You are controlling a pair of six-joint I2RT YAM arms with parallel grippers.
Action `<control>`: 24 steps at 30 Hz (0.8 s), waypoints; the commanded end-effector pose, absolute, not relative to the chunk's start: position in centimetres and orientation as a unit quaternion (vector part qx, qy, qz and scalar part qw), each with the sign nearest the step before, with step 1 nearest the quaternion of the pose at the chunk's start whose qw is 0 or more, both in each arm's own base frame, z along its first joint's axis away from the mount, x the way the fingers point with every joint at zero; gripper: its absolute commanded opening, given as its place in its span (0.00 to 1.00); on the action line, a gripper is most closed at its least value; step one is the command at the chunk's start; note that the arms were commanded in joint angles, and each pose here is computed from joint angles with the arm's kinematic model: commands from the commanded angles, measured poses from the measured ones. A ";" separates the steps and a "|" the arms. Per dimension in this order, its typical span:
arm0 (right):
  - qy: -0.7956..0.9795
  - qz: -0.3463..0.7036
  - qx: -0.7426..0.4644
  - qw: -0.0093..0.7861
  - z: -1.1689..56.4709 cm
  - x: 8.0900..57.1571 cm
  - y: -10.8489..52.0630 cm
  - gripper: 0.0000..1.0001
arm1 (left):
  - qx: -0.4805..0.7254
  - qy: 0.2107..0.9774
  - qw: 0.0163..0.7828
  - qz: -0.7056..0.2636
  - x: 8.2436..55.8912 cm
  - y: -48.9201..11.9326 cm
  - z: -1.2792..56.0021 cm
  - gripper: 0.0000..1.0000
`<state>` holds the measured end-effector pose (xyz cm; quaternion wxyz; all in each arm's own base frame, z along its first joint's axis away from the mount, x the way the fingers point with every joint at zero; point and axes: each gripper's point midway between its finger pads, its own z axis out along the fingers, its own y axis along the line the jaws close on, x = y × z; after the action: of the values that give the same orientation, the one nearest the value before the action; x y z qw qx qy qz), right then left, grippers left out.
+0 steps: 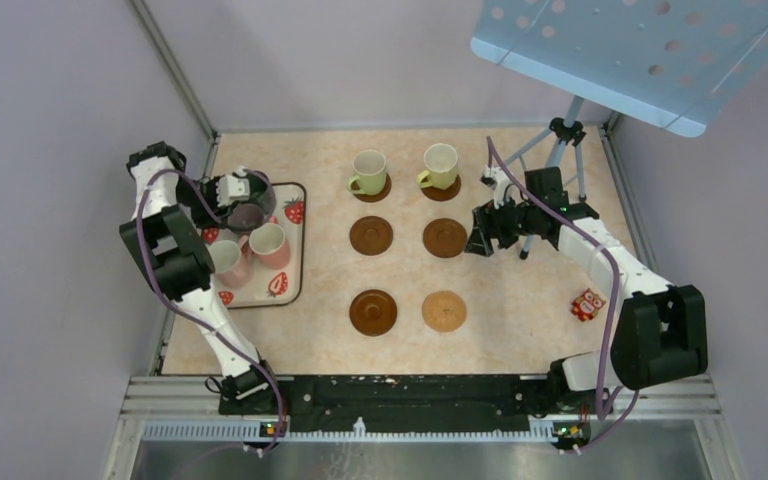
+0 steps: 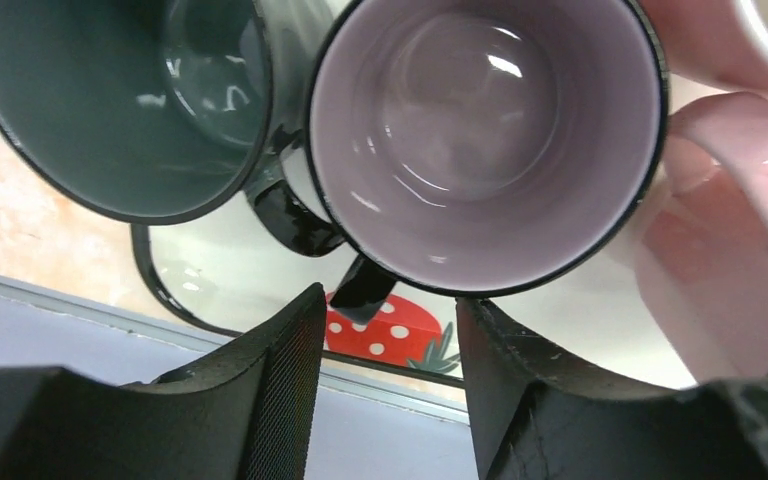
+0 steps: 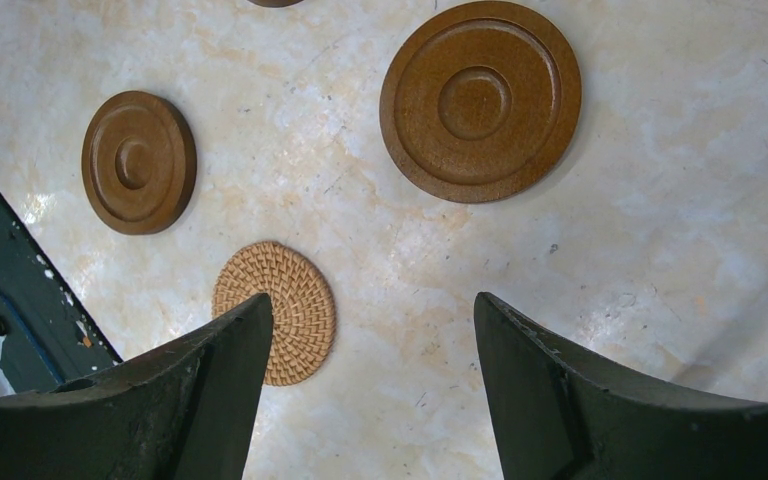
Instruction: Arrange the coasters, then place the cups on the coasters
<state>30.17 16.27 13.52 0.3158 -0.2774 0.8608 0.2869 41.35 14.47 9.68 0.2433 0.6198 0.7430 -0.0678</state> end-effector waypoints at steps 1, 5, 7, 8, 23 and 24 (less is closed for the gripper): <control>0.852 0.289 -0.288 0.328 14.2 30.8 16.3 0.73 | 0.623 0.741 0.225 -0.110 38.9 13.3 9.4 0.53; 0.851 0.290 -0.288 0.329 14.3 30.8 16.4 0.73 | 0.620 0.742 0.228 -0.118 38.0 12.7 9.3 0.44; 0.851 0.290 -0.288 0.329 14.3 30.8 16.3 0.73 | 0.615 0.745 0.227 -0.123 37.9 12.6 9.0 0.40; 0.851 0.290 -0.288 0.329 14.3 30.8 16.3 0.73 | 0.611 0.748 0.227 -0.126 37.8 12.5 8.9 0.39; 0.854 0.289 -0.286 0.325 14.0 30.9 16.3 0.72 | 0.576 0.762 0.248 -0.161 38.4 11.3 6.9 0.45; 0.854 0.289 -0.286 0.325 14.0 30.9 16.4 0.72 | 0.574 0.763 0.250 -0.160 38.4 11.3 7.0 0.43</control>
<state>30.18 16.28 13.25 0.3117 -0.2765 0.8624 0.2874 38.47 12.35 7.01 0.2325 0.5893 0.7614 -0.1378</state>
